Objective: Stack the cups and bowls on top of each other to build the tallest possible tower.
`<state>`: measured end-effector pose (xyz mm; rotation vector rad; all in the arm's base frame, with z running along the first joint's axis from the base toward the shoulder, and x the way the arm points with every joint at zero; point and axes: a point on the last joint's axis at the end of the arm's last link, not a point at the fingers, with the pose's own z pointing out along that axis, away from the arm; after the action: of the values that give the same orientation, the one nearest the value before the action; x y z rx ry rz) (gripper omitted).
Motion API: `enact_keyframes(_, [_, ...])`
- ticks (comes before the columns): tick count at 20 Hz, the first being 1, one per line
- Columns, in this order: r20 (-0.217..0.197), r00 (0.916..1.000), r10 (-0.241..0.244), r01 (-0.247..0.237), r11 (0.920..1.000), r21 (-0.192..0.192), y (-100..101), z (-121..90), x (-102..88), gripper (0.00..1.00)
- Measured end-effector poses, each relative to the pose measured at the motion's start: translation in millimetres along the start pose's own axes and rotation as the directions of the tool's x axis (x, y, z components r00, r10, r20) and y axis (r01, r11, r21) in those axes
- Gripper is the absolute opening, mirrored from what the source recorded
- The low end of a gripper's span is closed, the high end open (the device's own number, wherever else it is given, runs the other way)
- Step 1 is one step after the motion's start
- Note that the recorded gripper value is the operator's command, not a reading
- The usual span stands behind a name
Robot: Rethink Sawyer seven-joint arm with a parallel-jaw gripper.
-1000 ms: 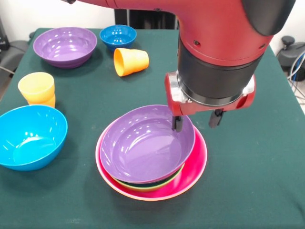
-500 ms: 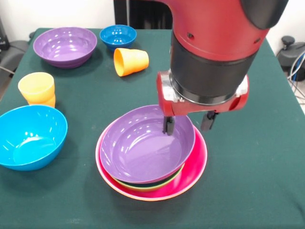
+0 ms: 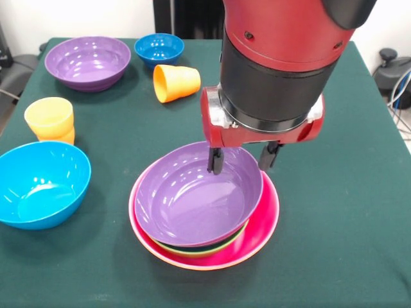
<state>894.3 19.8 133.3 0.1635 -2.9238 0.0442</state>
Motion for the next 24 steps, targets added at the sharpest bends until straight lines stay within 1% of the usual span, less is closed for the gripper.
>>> enact_keyframes(6, [0.001, 1.0000, 0.007, -0.007, 0.9996, 0.026, -6.9, 5.5, 0.6, 1.00])
enact_keyframes(10, [0.000, 1.0000, 0.009, -0.009, 0.9996, 0.029, -8.4, 6.3, 1.0, 1.00])
enact_keyframes(11, [0.000, 1.0000, 0.008, -0.008, 0.9996, 0.026, -8.3, 6.4, 1.2, 1.00])
enact_keyframes(15, [0.001, 1.0000, -0.004, 0.004, 1.0000, -0.007, -4.5, 4.4, 3.3, 1.00])
enact_keyframes(16, [0.005, 0.9998, -0.017, 0.017, 0.9996, -0.024, -0.5, 4.7, 4.3, 1.00])
enact_keyframes(17, [0.007, 0.9997, -0.024, 0.024, 0.9992, -0.031, 1.7, 5.2, 4.8, 1.00])
enact_keyframes(24, [0.022, 0.9971, -0.073, 0.075, 0.9951, -0.064, 22.2, 16.4, 11.3, 1.00])
